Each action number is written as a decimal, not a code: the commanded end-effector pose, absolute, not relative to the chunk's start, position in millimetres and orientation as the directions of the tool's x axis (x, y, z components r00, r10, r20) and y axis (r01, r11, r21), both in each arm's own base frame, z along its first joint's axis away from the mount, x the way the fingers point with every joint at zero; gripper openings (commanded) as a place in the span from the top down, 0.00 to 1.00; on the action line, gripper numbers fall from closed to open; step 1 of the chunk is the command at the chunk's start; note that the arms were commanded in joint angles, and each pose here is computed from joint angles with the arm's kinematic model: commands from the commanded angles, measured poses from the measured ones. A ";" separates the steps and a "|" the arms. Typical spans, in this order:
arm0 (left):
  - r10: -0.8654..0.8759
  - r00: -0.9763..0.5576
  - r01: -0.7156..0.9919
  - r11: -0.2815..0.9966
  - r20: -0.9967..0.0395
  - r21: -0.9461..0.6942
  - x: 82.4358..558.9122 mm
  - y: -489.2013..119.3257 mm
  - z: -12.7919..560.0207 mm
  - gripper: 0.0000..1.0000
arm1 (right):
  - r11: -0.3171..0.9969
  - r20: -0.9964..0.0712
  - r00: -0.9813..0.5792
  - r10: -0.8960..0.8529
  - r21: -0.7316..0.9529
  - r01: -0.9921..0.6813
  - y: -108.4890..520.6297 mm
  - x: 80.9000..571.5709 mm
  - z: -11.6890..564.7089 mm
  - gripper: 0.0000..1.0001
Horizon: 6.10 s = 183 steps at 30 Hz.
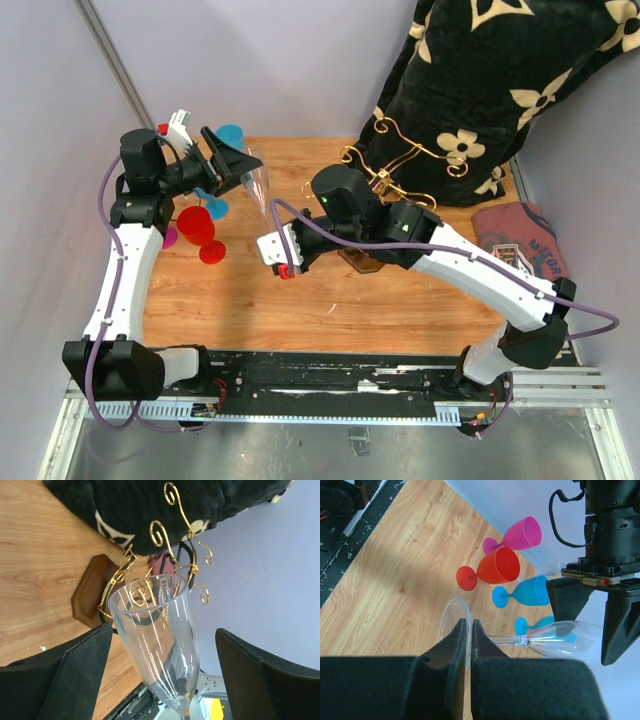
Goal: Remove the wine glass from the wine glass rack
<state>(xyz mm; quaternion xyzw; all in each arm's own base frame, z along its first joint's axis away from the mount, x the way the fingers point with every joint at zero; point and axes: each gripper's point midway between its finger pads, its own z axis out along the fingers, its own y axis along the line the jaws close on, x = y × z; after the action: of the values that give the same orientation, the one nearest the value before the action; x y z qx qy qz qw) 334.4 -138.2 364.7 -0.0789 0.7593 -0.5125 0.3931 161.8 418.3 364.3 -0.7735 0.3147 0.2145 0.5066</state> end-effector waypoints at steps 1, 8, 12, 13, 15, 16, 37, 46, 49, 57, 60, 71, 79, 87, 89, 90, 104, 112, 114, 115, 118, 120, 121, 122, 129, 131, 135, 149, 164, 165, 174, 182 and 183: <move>-0.478 -0.724 0.272 0.464 -0.497 -0.843 330.4 -141.7 359.7 0.11 | -0.289 -0.639 0.744 -0.196 -0.687 -0.667 430.7 154.0 384.2 0.99; -0.451 -0.740 0.272 0.478 -0.499 -0.835 330.0 -145.6 355.0 0.13 | -0.299 -0.639 0.740 -0.209 -0.679 -0.671 433.3 155.6 377.7 1.00; -0.452 -0.740 0.268 0.481 -0.498 -0.835 330.6 -145.3 354.6 0.20 | -0.302 -0.637 0.736 -0.227 -0.673 -0.675 431.9 157.6 373.3 0.99; -0.454 -0.740 0.264 0.482 -0.496 -0.835 330.9 -144.7 354.2 0.22 | -0.300 -0.636 0.737 -0.230 -0.674 -0.675 431.4 157.8 373.2 0.99; -0.455 -0.739 0.264 0.484 -0.497 -0.834 331.0 -144.7 354.6 0.24 | -0.299 -0.636 0.735 -0.237 -0.672 -0.678 430.6 158.7 371.7 0.99; -0.457 -0.737 0.263 0.485 -0.498 -0.834 331.4 -144.1 354.9 0.26 | -0.297 -0.637 0.732 -0.241 -0.670 -0.680 430.6 159.1 370.8 0.99; -0.467 -0.618 0.260 0.637 -0.632 -0.725 355.5 -121.6 355.3 0.40 | -0.095 -0.634 0.676 -0.376 -0.699 -0.709 408.9 190.0 376.9 0.11; -0.325 -0.429 0.191 0.879 -0.843 -0.436 386.7 -103.8 327.6 0.39 | 0.079 -0.659 0.668 -0.346 -0.730 -0.679 371.6 188.3 397.9 0.05; -0.318 -0.360 0.151 0.908 -0.877 -0.391 400.0 -97.5 316.5 0.40 | 0.122 -0.674 0.657 -0.338 -0.724 -0.679 361.5 186.8 400.6 0.05; -0.224 -0.200 0.029 0.972 -0.954 -0.234 434.7 -88.9 281.9 0.41 | 0.189 -0.714 0.622 -0.321 -0.692 -0.697 339.9 180.5 396.1 0.05; -0.204 -0.145 -0.042 0.979 -0.968 -0.200 447.6 -79.2 275.7 0.41 | 0.207 -0.722 0.613 -0.320 -0.685 -0.698 333.1 179.2 393.7 0.05; -0.123 0.090 -0.235 0.962 -0.988 -0.141 462.1 -49.3 264.7 0.44 | 0.246 -0.728 0.592 -0.346 -0.679 -0.691 315.9 182.6 387.4 0.04; -0.064 0.180 -0.268 0.957 -0.982 -0.112 465.2 -41.5 256.1 0.46 | 0.273 -0.753 0.550 -0.362 -0.649 -0.710 302.0 184.9 372.3 0.05; -0.008 0.186 -0.291 0.955 -0.983 -0.063 475.9 -40.2 231.9 0.44 | 0.292 -0.762 0.527 -0.376 -0.637 -0.713 288.0 184.3 370.1 0.05; -0.022 0.183 -0.291 0.954 -0.983 -0.075 476.5 -40.5 224.9 0.44 | 0.291 -0.760 0.524 -0.385 -0.639 -0.712 285.3 184.3 368.5 0.05; -0.029 0.182 -0.285 0.955 -0.983 -0.081 476.2 -41.5 221.0 0.44 | 0.293 -0.758 0.523 -0.389 -0.640 -0.710 283.7 185.1 368.1 0.05; 0.002 0.125 -0.275 0.961 -0.992 -0.033 483.1 -47.8 202.6 0.03 | 0.291 -0.757 0.502 -0.418 -0.635 -0.715 273.5 185.4 364.0 0.05; 0.060 0.088 -0.318 0.948 -0.994 0.029 480.9 -46.9 200.3 0.00 | 0.301 -0.756 0.498 -0.424 -0.636 -0.710 267.7 185.0 363.4 0.05; 0.063 0.095 -0.318 0.947 -0.993 0.030 479.1 -48.1 205.7 0.00 | 0.302 -0.757 0.497 -0.425 -0.636 -0.710 266.9 184.9 362.4 0.05; 0.063 0.100 -0.319 0.947 -0.993 0.028 478.9 -47.9 209.2 0.00 | 0.303 -0.757 0.495 -0.425 -0.635 -0.711 266.5 184.9 361.8 0.04; 0.067 0.086 -0.322 0.946 -0.994 0.036 479.6 -47.5 213.4 0.00 | 0.303 -0.761 0.492 -0.424 -0.631 -0.715 266.3 184.1 360.3 0.04; 0.069 0.061 -0.326 0.944 -0.996 0.046 479.9 -47.2 211.5 0.00 | 0.307 -0.763 0.491 -0.420 -0.629 -0.715 265.1 183.4 361.1 0.04; 0.067 0.040 -0.332 0.942 -0.997 0.051 479.8 -46.2 209.0 0.00 | 0.308 -0.764 0.491 -0.418 -0.628 -0.715 264.3 182.7 361.5 0.04; 0.061 0.013 -0.343 0.938 -0.998 0.053 478.5 -44.5 205.0 0.00 | 0.309 -0.765 0.491 -0.416 -0.627 -0.715 263.7 182.0 361.8 0.04; -0.031 -0.102 -0.372 0.928 -0.994 0.009 461.4 -39.7 203.3 0.00 | 0.322 -0.776 0.482 -0.407 -0.616 -0.719 256.6 178.2 361.1 0.04; -0.074 -0.113 -0.377 0.926 -0.991 -0.026 455.6 -39.8 207.6 0.00 | 0.326 -0.781 0.478 -0.403 -0.610 -0.722 255.0 176.9 361.2 0.04; -0.133 -0.157 -0.357 0.931 -0.978 -0.069 444.4 -45.1 216.7 0.00 | 0.350 -0.805 0.451 -0.387 -0.580 -0.735 251.6 174.7 362.1 0.05; -0.215 -0.224 -0.141 0.972 -0.951 -0.186 390.3 -85.1 290.1 0.00 | 0.836 -0.940 -0.210 -0.267 -0.117 -0.536 171.2 255.4 343.5 0.04; -0.243 -0.301 0.030 0.964 -0.922 -0.264 327.8 -98.7 330.5 0.00 | 0.976 -0.830 -0.518 0.206 0.212 0.049 27.7 289.0 271.7 0.02; -0.236 -0.309 0.045 0.964 -0.921 -0.262 324.6 -100.3 330.0 0.00 | 0.976 -0.810 -0.546 0.212 0.208 0.070 23.5 286.4 261.7 0.02; -0.213 -0.354 0.040 0.969 -0.911 -0.242 311.8 -96.0 314.2 0.00 | 0.977 -0.808 -0.549 0.215 0.177 0.123 10.8 280.4 223.7 0.02; -0.222 -0.362 0.022 0.969 -0.906 -0.246 315.5 -95.6 309.0 0.00 | 0.981 -0.823 -0.534 0.192 0.159 0.108 9.4 283.0 222.9 0.01; -0.220 -0.369 0.021 0.969 -0.903 -0.245 315.7 -96.1 306.8 0.00 | 0.981 -0.824 -0.533 0.192 0.157 0.111 8.9 283.4 223.9 0.01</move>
<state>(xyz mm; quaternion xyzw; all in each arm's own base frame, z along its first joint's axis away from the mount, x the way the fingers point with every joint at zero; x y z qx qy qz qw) 315.8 -94.9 313.1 -0.0581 0.8158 -0.1093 0.5650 278.1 15.5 214.3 0.0786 0.8862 0.0493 0.4540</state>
